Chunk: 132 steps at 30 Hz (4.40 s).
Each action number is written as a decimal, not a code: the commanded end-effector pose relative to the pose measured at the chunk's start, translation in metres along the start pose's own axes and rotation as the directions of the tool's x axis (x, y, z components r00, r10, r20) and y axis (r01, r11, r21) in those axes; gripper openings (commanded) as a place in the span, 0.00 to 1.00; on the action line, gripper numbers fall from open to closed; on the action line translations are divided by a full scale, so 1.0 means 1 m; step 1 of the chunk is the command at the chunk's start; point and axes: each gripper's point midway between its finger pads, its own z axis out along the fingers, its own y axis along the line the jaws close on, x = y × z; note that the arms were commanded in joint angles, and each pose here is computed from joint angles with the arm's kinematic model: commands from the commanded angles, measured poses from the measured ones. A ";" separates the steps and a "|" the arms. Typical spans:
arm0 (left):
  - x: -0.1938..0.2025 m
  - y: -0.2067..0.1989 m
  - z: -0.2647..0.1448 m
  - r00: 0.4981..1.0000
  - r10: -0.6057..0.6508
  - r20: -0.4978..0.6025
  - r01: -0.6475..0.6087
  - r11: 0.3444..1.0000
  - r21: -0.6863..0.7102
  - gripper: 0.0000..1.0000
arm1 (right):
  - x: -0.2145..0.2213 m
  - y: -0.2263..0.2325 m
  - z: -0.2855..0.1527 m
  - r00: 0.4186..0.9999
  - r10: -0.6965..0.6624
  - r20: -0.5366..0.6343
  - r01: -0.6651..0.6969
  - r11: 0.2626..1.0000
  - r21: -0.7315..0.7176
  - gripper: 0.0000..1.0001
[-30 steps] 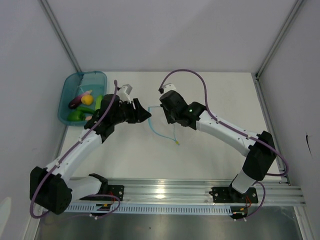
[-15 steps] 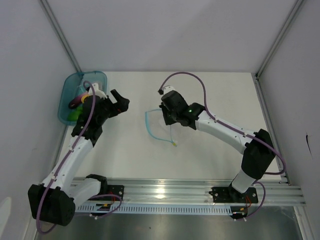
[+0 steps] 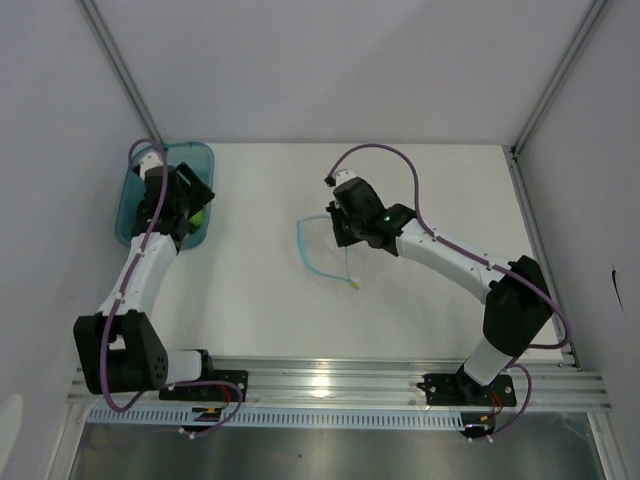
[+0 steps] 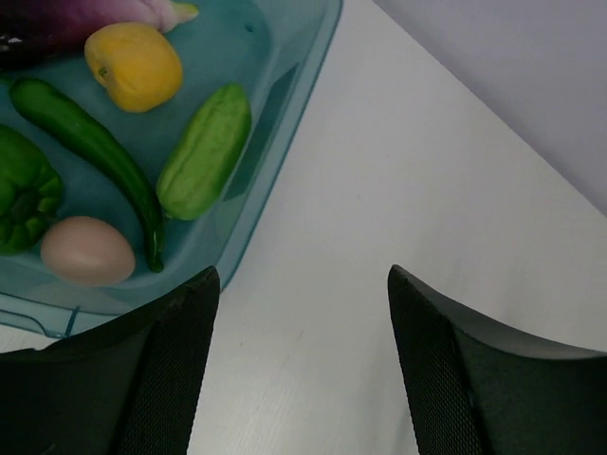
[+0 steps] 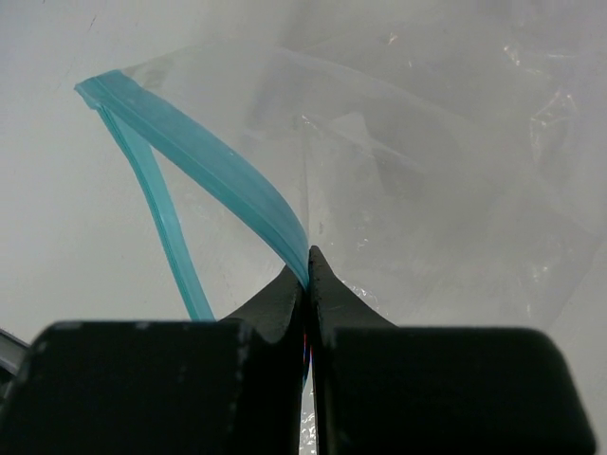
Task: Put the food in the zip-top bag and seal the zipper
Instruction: Pick up the fake vegetable from the bin, then place the fake vegetable in the zipper food storage bag.
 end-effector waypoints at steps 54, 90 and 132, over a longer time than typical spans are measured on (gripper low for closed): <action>0.024 0.203 0.092 0.790 -0.613 0.024 0.414 0.504 -0.758 0.83 | -0.003 0.003 -0.006 0.998 -0.019 0.063 0.022 0.999 -0.046 0.00; -0.031 0.134 0.020 0.837 -0.545 0.046 0.501 0.730 -0.466 0.01 | -0.019 -0.012 -0.013 0.998 0.023 0.056 -0.024 1.000 0.019 0.00; 0.159 -0.182 -0.168 0.864 0.032 -0.502 0.304 0.762 0.572 0.00 | -0.036 0.026 -0.025 0.964 0.264 -0.032 -0.266 0.954 -0.136 0.00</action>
